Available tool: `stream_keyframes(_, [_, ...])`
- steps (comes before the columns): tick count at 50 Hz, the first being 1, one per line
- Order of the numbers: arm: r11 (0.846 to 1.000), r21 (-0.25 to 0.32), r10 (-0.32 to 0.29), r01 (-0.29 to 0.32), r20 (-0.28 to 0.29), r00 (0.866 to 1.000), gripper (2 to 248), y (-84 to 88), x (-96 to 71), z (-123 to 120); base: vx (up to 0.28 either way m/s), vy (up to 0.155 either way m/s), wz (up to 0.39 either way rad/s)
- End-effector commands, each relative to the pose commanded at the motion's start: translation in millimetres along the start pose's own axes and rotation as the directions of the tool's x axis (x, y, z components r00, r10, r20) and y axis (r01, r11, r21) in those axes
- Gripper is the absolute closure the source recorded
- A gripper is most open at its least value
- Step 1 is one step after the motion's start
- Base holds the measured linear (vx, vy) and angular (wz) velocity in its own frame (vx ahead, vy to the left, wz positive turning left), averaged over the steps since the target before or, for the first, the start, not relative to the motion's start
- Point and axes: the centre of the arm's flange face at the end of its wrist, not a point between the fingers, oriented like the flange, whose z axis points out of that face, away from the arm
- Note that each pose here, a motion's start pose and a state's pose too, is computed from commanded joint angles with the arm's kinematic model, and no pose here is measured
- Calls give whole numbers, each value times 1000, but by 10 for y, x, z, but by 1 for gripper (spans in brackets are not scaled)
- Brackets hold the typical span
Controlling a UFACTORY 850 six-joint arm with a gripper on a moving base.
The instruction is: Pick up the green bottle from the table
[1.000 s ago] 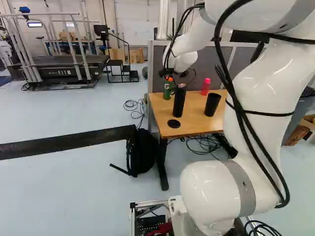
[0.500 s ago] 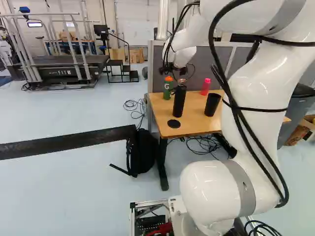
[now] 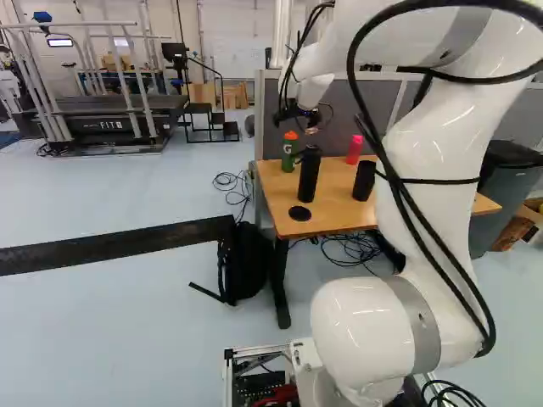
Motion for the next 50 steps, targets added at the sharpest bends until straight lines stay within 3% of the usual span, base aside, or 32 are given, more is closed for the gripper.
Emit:
stream_keyframes(19, [1000, 2, -2, 2, 116, 993, 2, -15, 101, 272, 0, 0, 0])
stream_keyframes(50, [1000, 4, -5, 4, 264, 965, 2, -41, 157, 858, 0, 0, 0])
